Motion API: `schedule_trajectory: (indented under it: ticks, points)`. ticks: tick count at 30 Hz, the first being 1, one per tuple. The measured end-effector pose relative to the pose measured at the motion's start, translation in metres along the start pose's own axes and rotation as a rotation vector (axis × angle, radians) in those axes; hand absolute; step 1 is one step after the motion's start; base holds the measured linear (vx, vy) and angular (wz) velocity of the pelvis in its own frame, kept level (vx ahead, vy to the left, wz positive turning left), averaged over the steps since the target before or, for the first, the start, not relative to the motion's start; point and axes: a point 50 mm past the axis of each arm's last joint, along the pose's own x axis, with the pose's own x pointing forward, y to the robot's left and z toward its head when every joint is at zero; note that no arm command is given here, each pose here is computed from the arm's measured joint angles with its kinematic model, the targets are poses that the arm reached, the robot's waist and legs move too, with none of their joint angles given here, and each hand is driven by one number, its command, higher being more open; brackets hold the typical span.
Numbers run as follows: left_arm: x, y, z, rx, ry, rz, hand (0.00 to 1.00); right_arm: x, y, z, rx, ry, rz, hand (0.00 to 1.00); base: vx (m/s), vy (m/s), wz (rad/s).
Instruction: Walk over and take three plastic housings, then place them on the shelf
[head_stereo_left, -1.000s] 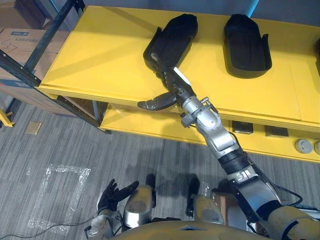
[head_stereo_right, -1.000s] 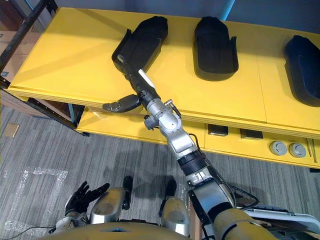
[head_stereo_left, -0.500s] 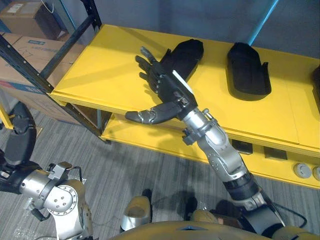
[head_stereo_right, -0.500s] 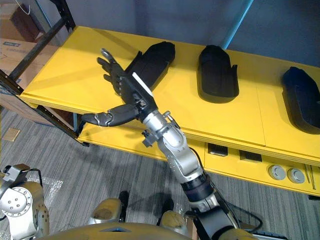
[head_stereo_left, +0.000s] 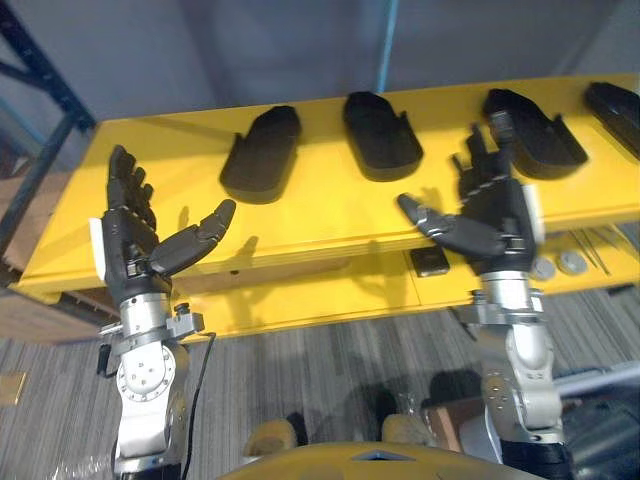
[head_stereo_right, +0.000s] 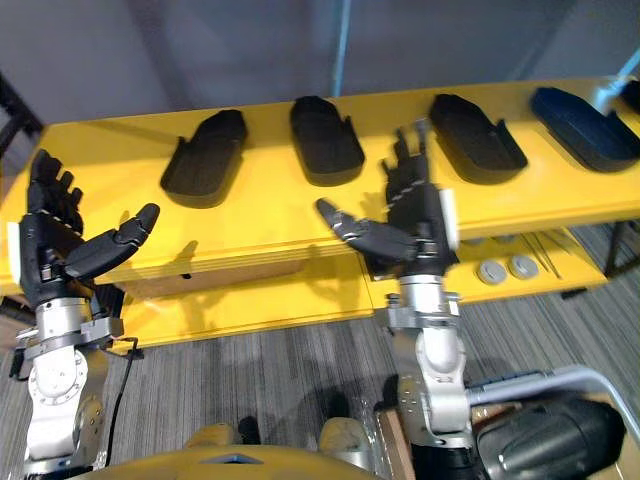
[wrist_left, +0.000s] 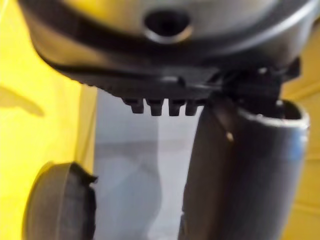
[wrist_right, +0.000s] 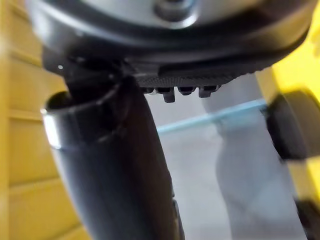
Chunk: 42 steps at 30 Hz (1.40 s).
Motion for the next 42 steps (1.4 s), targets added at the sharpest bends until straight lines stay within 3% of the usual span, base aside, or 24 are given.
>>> schedule_trajectory:
  ticks: [6, 11, 17, 22, 25, 33, 42]
  points:
    - [0.024, 0.008, -0.043, 0.006, 0.159, 0.009, 1.0, 0.005, -0.022, 0.021, -0.14, -0.075, 0.018, 1.0, -0.01, 0.0, -0.25]
    - [0.035, 0.033, -0.076, 0.067, 0.293, 0.203, 1.0, 0.008, -0.021, 0.024, -0.164, -0.071, 0.099, 1.0, -0.03, 0.014, -0.17]
    - [0.054, 0.058, -0.066, 0.121, 0.215, 0.508, 1.0, 0.011, -0.019, 0.025, -0.173, -0.078, 0.127, 1.0, 0.0, 0.001, -0.02]
    - [0.058, 0.067, -0.051, 0.129, 0.104, 0.676, 1.0, 0.011, -0.019, 0.025, -0.172, -0.078, 0.12, 1.0, 0.0, 0.0, -0.01]
    - [0.061, 0.066, -0.045, 0.084, 0.074, 0.631, 1.0, 0.011, -0.017, 0.024, -0.163, -0.074, 0.126, 1.0, 0.0, 0.0, 0.0]
    - [0.068, 0.04, -0.056, -0.212, 0.164, 0.217, 1.0, 0.013, -0.015, 0.023, -0.158, -0.072, 0.143, 1.0, 0.0, 0.0, 0.0]
    - [0.064, 0.033, -0.066, -0.336, 0.197, 0.054, 1.0, 0.013, -0.015, 0.023, -0.161, -0.067, 0.156, 1.0, -0.01, -0.004, -0.01]
